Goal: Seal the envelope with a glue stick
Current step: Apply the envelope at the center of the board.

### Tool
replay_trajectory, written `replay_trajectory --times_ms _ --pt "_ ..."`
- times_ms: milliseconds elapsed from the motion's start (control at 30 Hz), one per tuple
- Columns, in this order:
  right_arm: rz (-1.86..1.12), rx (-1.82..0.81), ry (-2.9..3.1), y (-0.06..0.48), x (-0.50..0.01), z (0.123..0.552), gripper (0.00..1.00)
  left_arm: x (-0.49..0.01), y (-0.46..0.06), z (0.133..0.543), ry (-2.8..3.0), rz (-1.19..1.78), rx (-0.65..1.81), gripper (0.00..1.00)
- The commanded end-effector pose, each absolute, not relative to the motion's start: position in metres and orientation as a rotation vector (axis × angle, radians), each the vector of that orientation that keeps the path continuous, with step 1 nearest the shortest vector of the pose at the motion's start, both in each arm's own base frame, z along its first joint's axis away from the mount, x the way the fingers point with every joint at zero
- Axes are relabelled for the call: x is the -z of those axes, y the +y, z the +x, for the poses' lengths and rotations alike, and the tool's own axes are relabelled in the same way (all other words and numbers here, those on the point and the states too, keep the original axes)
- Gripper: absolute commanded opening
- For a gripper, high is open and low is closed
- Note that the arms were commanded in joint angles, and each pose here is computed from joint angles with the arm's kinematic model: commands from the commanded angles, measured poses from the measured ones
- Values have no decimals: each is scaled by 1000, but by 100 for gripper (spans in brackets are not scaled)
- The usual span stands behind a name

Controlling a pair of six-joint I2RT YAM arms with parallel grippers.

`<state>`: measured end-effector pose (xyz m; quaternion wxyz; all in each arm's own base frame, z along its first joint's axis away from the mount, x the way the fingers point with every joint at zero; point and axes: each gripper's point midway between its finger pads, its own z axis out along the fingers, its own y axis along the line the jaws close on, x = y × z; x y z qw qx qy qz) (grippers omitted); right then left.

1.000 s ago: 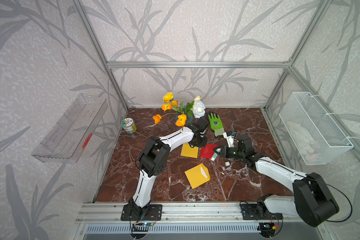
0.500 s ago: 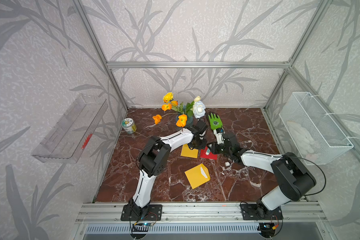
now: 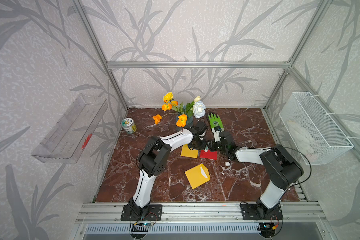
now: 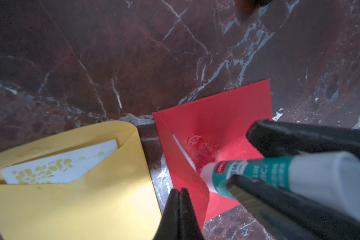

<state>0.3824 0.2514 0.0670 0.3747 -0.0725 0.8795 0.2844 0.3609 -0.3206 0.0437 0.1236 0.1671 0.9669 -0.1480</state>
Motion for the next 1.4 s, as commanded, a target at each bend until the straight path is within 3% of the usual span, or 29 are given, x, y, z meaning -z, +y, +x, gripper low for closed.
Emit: replay_trajectory --times_ms 0,467,1367 --pt "-190 -700 2219 257 -71 392 0 -37 -318 359 2839 474 434 0" --pt "-471 -398 2182 266 -45 340 0 -31 -318 355 2857 476 442 0" --pt "-56 -345 2603 233 29 305 0 -24 -324 345 2881 493 464 0"
